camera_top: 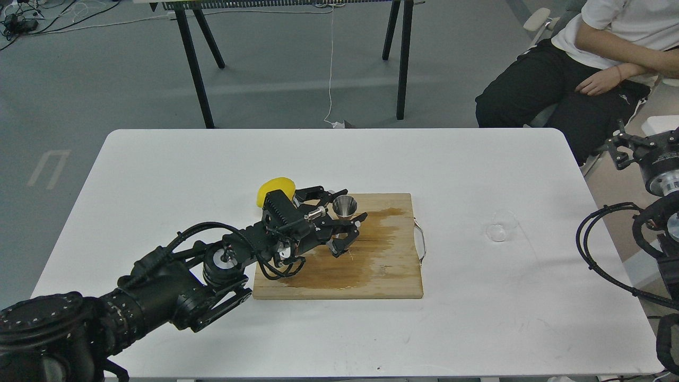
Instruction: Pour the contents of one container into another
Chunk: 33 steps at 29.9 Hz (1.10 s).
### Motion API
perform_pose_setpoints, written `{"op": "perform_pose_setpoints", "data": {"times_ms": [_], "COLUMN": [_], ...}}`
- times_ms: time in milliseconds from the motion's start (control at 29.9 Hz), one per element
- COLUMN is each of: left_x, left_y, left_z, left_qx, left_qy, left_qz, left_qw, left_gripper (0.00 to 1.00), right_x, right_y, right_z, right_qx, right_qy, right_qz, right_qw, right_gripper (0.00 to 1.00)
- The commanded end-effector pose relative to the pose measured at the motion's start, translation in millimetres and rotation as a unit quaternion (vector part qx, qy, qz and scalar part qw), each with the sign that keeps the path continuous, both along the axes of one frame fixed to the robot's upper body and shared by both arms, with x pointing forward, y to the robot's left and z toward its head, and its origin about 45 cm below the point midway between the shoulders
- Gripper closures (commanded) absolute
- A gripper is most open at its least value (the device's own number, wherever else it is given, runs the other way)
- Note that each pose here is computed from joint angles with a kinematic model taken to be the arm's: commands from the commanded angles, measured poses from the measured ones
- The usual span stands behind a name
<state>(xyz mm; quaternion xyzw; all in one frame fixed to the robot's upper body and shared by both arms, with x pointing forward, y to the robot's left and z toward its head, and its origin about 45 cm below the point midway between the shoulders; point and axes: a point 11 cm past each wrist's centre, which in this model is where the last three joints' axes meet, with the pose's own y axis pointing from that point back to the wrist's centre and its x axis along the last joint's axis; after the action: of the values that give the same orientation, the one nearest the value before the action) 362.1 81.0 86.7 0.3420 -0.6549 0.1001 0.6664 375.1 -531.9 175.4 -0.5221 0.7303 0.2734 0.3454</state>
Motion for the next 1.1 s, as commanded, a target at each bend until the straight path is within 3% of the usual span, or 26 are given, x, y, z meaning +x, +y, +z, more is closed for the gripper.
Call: {"op": "perform_pose_setpoints", "data": {"times_ms": [0, 234, 469, 636, 870, 1071], "left_x": [2.6, 26.0, 25.4, 63.5, 109.2, 122.7], "left_y": [-2.6, -4.9, -52.9, -38.6, 23.4, 82.8], "left_z": [7.5, 40.1, 113.8, 176.9, 232.6, 250.7], "left_qx": [-0.019, -0.069, -0.159, -0.268, -0.504, -0.683], "left_qy": [-0.014, -0.044, -0.033, 0.001, 0.167, 0.225], "left_qz": [-0.001, 0.026, -0.006, 0.058, 0.165, 0.171], "left_qw": [1.0, 0.996, 0.987, 0.962, 0.831, 0.673], "left_gripper": [0.1, 0.08, 0.08, 0.08, 0.03, 0.02], "right_x": [0.0, 0.2, -2.3, -9.3, -11.1, -25.7], "right_y": [0.0, 0.3, -7.2, -28.5, -35.9, -34.0], "right_z": [-0.1, 0.2, 4.0, 17.7, 25.4, 5.6], "right_qx": [0.0, 0.0, -0.007, -0.028, -0.038, -0.03], "right_qy": [0.0, 0.0, 0.003, 0.003, 0.003, 0.022], "right_qz": [0.0, 0.001, -0.002, -0.016, -0.016, -0.013], "right_qw": [1.0, 1.0, 1.0, 0.999, 0.999, 0.999], "right_gripper": [0.0, 0.0, 0.0, 0.0, 0.0, 0.0]}}
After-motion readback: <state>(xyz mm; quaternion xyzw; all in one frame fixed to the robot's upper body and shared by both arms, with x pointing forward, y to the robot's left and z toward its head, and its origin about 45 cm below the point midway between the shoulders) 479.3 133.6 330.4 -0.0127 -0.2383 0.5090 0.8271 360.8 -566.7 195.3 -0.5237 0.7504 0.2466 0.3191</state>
